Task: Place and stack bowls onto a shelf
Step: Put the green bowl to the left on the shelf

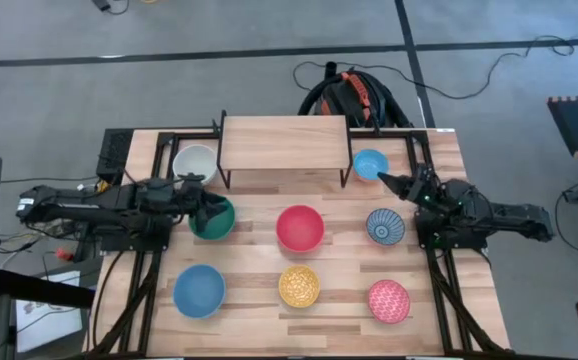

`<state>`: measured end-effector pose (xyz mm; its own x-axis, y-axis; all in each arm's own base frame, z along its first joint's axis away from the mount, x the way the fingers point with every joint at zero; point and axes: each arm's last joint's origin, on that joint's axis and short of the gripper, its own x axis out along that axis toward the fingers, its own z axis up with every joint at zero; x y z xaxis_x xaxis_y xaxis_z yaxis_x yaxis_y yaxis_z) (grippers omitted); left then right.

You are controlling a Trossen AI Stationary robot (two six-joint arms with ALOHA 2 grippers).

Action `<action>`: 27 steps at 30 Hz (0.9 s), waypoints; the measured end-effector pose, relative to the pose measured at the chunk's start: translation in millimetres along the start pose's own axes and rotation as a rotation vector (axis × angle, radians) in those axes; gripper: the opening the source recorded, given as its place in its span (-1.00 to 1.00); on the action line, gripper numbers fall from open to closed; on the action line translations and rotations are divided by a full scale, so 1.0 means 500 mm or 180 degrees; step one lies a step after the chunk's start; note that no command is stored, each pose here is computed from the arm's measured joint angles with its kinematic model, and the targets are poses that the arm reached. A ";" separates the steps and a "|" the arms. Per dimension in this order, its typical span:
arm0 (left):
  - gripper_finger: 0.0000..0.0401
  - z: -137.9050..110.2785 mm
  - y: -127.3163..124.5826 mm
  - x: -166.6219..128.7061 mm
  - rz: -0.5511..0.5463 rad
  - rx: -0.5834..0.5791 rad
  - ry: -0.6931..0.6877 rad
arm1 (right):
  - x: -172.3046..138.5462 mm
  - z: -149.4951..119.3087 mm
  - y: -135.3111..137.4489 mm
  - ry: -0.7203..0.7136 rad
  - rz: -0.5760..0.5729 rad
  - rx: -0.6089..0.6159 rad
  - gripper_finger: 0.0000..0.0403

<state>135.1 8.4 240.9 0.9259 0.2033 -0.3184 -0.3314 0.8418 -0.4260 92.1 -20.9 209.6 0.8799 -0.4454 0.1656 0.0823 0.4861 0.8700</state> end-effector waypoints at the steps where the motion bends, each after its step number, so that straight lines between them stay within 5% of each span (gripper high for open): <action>1: -0.22 0.010 -0.005 0.000 0.0063 0.0027 0.0063 | 0.004 0.005 0.011 0.0021 -0.0031 -0.0021 -0.71; 7: -0.22 0.060 -0.024 -0.012 0.0339 0.0089 0.0332 | 0.050 0.015 0.049 0.0166 -0.0624 -0.0302 -0.68; 14: -0.22 0.118 -0.035 -0.047 0.0418 0.0235 0.0275 | 0.102 0.026 0.062 0.0288 -0.1531 -0.0197 -0.68; 20: -0.22 0.097 -0.022 -0.038 0.0369 0.0310 0.0581 | 0.129 0.056 0.106 0.0503 -0.1774 -0.0307 -0.68; 27: -0.22 0.089 -0.019 -0.032 0.0337 0.0321 0.0658 | 0.143 0.031 0.113 0.0973 -0.2143 -0.0448 -0.68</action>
<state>131.5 19.1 287.8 0.8268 0.1952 -0.5276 -0.3953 0.8689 -0.2979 152.6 -36.9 277.7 0.7073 -0.4617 -0.5353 0.6895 0.2832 0.6666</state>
